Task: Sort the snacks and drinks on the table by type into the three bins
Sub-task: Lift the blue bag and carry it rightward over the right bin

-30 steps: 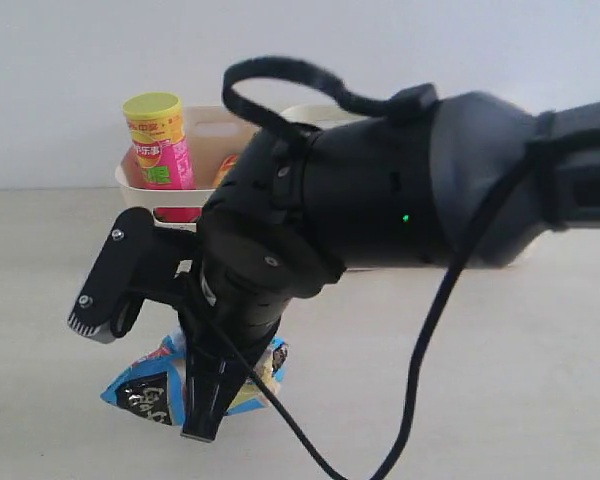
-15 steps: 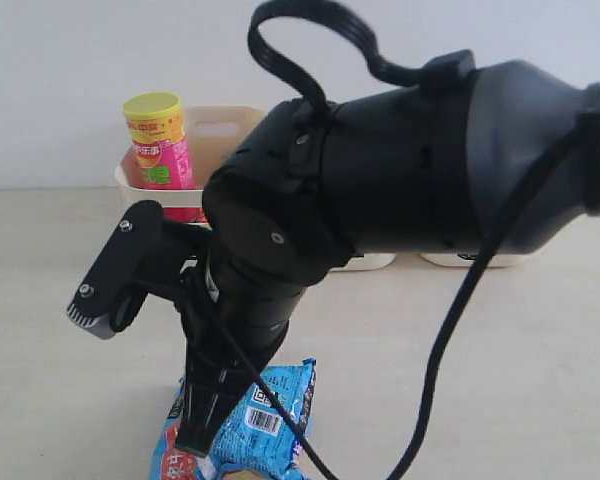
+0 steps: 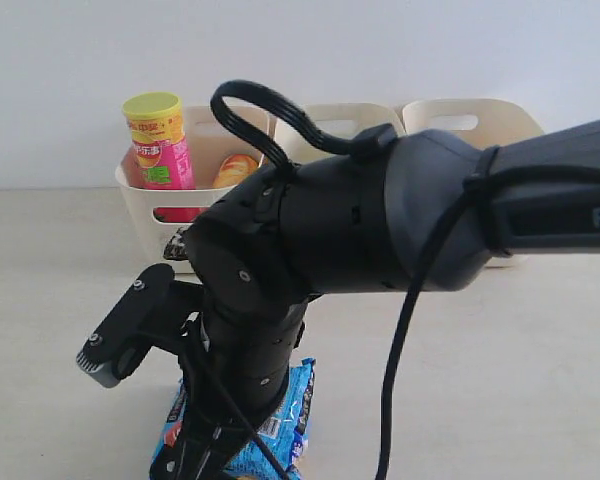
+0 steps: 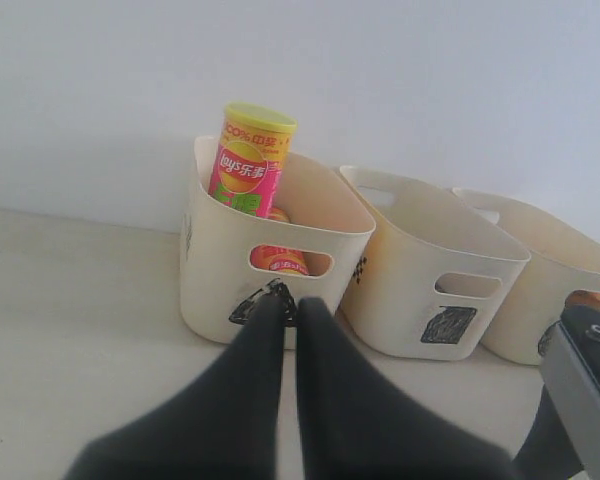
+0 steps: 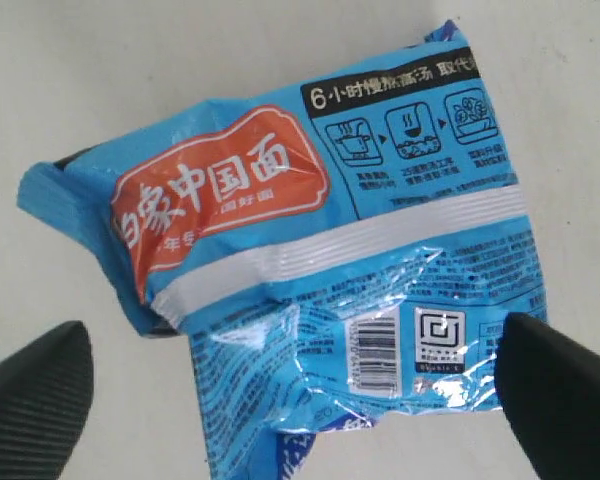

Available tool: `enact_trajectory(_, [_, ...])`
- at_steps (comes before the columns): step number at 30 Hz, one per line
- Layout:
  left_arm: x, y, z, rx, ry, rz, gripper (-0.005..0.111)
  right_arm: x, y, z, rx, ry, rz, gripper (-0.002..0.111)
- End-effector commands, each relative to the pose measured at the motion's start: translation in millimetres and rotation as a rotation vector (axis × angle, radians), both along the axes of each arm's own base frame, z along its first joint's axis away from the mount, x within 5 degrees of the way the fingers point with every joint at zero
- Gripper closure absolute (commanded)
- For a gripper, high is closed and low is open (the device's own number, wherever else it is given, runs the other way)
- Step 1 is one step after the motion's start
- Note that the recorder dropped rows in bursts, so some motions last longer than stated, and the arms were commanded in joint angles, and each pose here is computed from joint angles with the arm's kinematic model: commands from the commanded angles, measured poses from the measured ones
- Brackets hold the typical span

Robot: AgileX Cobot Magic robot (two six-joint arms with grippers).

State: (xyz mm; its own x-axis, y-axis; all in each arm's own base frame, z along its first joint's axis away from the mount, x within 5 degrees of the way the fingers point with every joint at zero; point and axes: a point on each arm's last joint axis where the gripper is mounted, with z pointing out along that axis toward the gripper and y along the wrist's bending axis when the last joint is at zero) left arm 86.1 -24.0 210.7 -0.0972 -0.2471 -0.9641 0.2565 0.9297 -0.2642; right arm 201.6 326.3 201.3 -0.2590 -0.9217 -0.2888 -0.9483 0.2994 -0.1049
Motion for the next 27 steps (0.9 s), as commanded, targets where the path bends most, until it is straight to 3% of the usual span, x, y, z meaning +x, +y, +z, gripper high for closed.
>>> enact_trajectory(1, [-1,0,-1,0.011,-0.005,-0.001,0.103,0,1,1,0.029,0.025,-0.057,0.008])
enact_trajectory(7, [-1,0,-1,0.011,-0.005,-0.001,0.103,-2,15,-27,0.016,0.021,-0.045,0.008])
enact_trajectory(8, [-1,0,-1,0.011,-0.007,0.0,0.103,2,17,-44,-0.018,0.004,-0.046,0.008])
enact_trajectory(14, [-1,0,-1,0.011,-0.005,-0.001,0.103,16,13,-75,-0.146,-0.108,-0.054,0.009])
enact_trajectory(15, [-1,0,-1,0.011,-0.005,-0.001,0.103,16,14,-76,-0.143,-0.109,-0.048,0.017])
enact_trajectory(17, [-1,0,-1,0.011,-0.005,-0.001,0.103,16,15,-76,-0.138,-0.112,-0.044,0.055])
enact_trajectory(19, [-1,0,-1,0.011,-0.005,-0.001,0.103,17,14,-70,-0.129,-0.121,-0.042,0.108])
enact_trajectory(23, [-1,0,-1,0.011,-0.005,-0.001,0.103,17,7,-25,-0.078,-0.192,-0.041,0.109])
enact_trajectory(27, [-1,0,-1,0.012,-0.004,-0.003,0.103,36,-32,47,0.022,-0.284,-0.153,0.108])
